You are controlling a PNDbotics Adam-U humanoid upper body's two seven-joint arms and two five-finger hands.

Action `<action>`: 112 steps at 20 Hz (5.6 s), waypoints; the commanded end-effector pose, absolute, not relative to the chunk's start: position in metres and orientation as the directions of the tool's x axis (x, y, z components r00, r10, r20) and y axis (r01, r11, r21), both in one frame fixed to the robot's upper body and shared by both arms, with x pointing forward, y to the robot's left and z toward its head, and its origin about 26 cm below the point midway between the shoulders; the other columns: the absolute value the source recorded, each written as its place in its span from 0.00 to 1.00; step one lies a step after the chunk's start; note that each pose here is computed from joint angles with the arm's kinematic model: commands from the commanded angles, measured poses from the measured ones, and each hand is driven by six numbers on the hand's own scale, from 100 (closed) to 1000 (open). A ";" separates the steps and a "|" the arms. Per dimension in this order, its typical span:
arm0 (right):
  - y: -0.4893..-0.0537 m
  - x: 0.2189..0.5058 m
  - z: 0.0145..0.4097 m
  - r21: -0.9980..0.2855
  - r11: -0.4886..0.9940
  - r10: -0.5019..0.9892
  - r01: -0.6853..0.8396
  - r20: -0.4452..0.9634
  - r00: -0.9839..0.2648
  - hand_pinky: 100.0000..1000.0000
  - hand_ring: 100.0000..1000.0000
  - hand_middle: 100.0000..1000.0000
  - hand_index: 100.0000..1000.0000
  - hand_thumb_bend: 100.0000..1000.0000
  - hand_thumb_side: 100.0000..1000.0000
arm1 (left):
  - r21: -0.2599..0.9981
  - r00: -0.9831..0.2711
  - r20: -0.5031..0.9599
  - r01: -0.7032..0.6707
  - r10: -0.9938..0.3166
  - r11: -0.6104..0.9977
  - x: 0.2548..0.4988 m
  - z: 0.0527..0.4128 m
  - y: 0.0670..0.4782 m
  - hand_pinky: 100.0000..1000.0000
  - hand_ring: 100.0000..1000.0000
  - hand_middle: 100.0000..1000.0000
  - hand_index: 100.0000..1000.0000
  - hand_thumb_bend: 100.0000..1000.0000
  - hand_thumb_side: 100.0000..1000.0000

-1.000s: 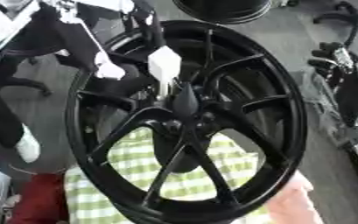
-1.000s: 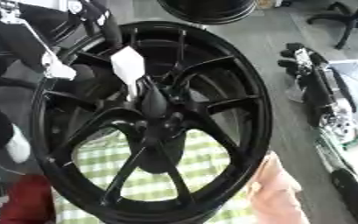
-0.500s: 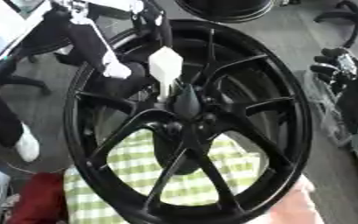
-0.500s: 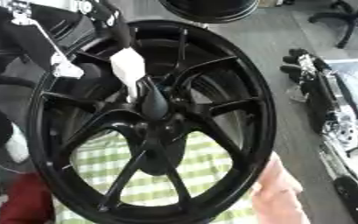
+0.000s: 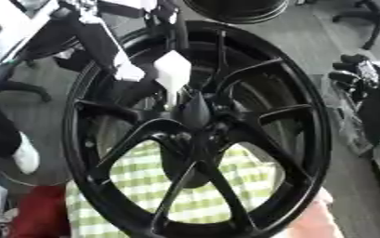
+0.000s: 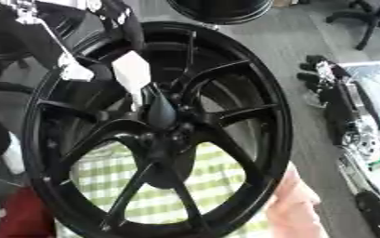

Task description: Pull the pin out of the wheel hub.

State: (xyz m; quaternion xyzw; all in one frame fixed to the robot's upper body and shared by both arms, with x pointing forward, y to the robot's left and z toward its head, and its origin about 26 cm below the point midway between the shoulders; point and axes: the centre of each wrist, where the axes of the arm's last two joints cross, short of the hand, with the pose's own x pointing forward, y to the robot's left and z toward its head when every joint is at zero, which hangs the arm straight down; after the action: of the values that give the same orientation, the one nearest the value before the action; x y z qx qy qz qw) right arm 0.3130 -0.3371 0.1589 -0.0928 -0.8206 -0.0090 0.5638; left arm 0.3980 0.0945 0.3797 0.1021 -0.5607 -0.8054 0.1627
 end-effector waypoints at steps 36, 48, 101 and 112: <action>-0.332 0.319 0.165 -0.080 0.984 0.133 0.157 0.920 -0.368 0.94 0.78 0.72 0.79 0.00 0.73 | 0.931 -0.900 0.059 0.206 -0.432 -0.302 0.416 0.377 0.092 0.73 0.82 0.76 0.77 0.08 0.00; -0.331 0.320 0.163 -0.075 0.985 0.127 0.154 0.923 -0.362 0.94 0.78 0.72 0.79 0.00 0.73 | 0.935 -0.903 0.076 0.212 -0.423 -0.285 0.416 0.379 0.092 0.67 0.69 0.51 0.57 0.00 0.00; -0.362 0.300 0.156 -0.035 0.951 0.150 0.306 0.921 -0.360 0.94 0.78 0.72 0.80 0.00 0.70 | 0.852 -0.310 0.485 -0.042 -0.818 0.521 0.358 0.351 0.436 0.59 0.65 0.54 0.55 0.00 0.06; -0.354 0.303 0.157 -0.031 0.964 0.130 0.265 0.923 -0.363 0.94 0.78 0.72 0.80 0.00 0.70 | 0.836 -0.260 0.517 -0.052 -0.816 0.546 0.325 0.275 0.440 0.68 0.83 0.84 0.86 0.32 0.79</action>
State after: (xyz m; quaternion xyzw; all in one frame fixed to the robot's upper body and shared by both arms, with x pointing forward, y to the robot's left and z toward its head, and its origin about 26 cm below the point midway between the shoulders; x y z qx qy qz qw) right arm 0.3029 -0.3543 0.1459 -0.1221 -0.8135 -0.0708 0.5642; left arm 0.3310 0.4417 0.2532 0.2892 -0.6886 -0.3677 0.5541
